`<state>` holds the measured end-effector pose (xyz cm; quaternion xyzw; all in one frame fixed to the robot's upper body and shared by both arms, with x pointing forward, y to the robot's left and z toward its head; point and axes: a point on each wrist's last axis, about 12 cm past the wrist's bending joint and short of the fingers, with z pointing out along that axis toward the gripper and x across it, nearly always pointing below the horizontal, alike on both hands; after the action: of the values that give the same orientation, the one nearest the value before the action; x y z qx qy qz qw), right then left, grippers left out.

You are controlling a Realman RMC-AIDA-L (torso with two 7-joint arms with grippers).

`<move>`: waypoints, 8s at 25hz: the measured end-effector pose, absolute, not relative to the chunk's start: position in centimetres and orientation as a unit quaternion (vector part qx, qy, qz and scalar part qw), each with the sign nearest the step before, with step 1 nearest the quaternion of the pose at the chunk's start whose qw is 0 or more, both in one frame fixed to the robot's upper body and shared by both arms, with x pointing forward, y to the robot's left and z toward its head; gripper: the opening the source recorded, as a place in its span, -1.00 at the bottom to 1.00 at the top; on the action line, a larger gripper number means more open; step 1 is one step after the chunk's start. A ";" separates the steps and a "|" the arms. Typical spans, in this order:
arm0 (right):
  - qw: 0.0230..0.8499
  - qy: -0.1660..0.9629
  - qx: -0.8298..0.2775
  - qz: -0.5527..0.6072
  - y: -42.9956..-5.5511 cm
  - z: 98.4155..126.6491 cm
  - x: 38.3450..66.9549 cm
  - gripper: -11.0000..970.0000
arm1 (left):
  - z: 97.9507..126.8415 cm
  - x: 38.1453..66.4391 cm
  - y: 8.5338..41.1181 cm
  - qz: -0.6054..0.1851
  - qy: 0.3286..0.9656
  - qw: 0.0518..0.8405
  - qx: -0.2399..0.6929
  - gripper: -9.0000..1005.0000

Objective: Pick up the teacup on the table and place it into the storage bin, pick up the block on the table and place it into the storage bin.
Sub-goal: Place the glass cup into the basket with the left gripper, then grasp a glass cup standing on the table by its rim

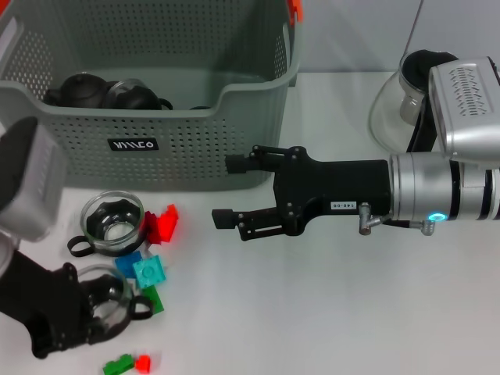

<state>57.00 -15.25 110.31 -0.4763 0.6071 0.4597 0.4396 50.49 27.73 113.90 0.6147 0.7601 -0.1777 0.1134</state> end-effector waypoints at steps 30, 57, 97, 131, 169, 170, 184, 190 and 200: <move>0.409 0.659 -0.454 0.439 -20.2 108.8 56.2 0.91 | 123.0 51.5 28.1 -0.280 0.698 0.374 0.542 -0.88; 0.367 0.674 -0.440 0.467 -21.7 108.9 55.4 0.91 | 122.4 69.0 25.8 -0.221 0.837 0.419 0.276 -0.85; 0.376 0.675 -0.443 0.454 -21.0 108.9 56.0 0.91 | 115.2 68.9 20.5 -0.114 0.852 0.415 0.297 -0.80; 0.380 0.674 -0.437 0.459 -21.2 109.1 56.0 0.91 | 126.3 55.9 28.7 -0.360 0.655 0.507 0.429 0.74; 0.395 0.682 -0.409 0.460 -20.1 108.5 56.1 0.91 | 114.5 54.0 25.4 0.001 0.735 0.209 0.645 0.72; 0.395 0.683 -0.408 0.459 -20.1 108.5 56.1 0.91 | 114.2 54.2 25.4 0.009 0.734 0.206 0.647 0.72; 0.397 0.687 -0.402 0.457 -19.7 108.3 56.2 0.91 | 113.0 55.3 26.0 0.048 0.736 0.190 0.648 0.72; 0.397 0.688 -0.400 0.457 -19.7 108.2 56.2 0.91 | 112.9 55.3 25.9 0.047 0.734 0.186 0.651 0.67; 0.397 0.688 -0.401 0.456 -19.7 108.2 56.2 0.91 | 112.5 54.8 24.6 0.034 0.727 0.171 0.664 0.31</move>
<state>56.16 -19.74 108.22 -0.4007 0.6879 0.4565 0.3973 54.81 24.64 112.51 0.6645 0.7266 0.0338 0.1713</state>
